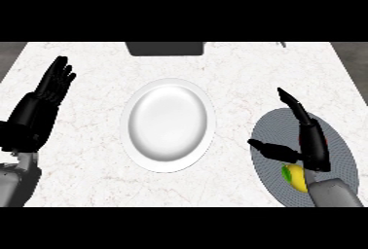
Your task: Pick the tomato from the placemat and place it in the plate
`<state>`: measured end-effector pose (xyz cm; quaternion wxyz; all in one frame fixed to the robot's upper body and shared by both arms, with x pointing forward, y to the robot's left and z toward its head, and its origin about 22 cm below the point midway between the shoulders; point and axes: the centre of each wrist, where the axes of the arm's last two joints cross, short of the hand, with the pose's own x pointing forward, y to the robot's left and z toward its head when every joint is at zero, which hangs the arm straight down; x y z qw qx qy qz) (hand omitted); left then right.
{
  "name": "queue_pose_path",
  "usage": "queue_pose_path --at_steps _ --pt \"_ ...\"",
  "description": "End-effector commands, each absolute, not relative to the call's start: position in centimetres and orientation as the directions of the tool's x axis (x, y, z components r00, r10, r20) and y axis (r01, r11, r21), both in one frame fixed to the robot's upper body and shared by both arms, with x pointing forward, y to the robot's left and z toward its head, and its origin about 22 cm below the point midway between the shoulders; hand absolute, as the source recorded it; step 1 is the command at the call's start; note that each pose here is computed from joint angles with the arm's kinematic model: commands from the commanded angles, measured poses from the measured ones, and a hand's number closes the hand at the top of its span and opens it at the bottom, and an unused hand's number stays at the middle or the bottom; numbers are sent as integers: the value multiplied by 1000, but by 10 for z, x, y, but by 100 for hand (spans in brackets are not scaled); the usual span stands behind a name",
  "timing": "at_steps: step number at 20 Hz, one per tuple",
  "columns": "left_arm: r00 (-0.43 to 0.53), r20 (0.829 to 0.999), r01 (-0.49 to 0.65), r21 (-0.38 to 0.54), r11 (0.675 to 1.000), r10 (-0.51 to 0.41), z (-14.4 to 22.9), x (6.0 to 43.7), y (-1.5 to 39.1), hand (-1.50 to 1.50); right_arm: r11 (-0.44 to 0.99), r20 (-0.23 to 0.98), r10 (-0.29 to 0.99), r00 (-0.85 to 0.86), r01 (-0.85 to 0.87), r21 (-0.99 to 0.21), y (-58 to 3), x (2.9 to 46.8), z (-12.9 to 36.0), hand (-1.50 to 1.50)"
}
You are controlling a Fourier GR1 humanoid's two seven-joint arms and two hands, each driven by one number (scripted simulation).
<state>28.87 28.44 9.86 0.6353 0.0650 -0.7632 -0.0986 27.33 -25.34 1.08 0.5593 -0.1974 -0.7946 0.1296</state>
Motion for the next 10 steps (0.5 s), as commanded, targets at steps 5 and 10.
queue_pose_path --at_steps 5,10 --pt "-195 949 -4 250 968 -246 107 295 278 0 670 670 740 -62 152 -726 -285 278 79 -150" --pt "-170 959 22 236 972 -229 102 294 291 0 464 447 878 172 -74 -883 -310 280 115 -150"
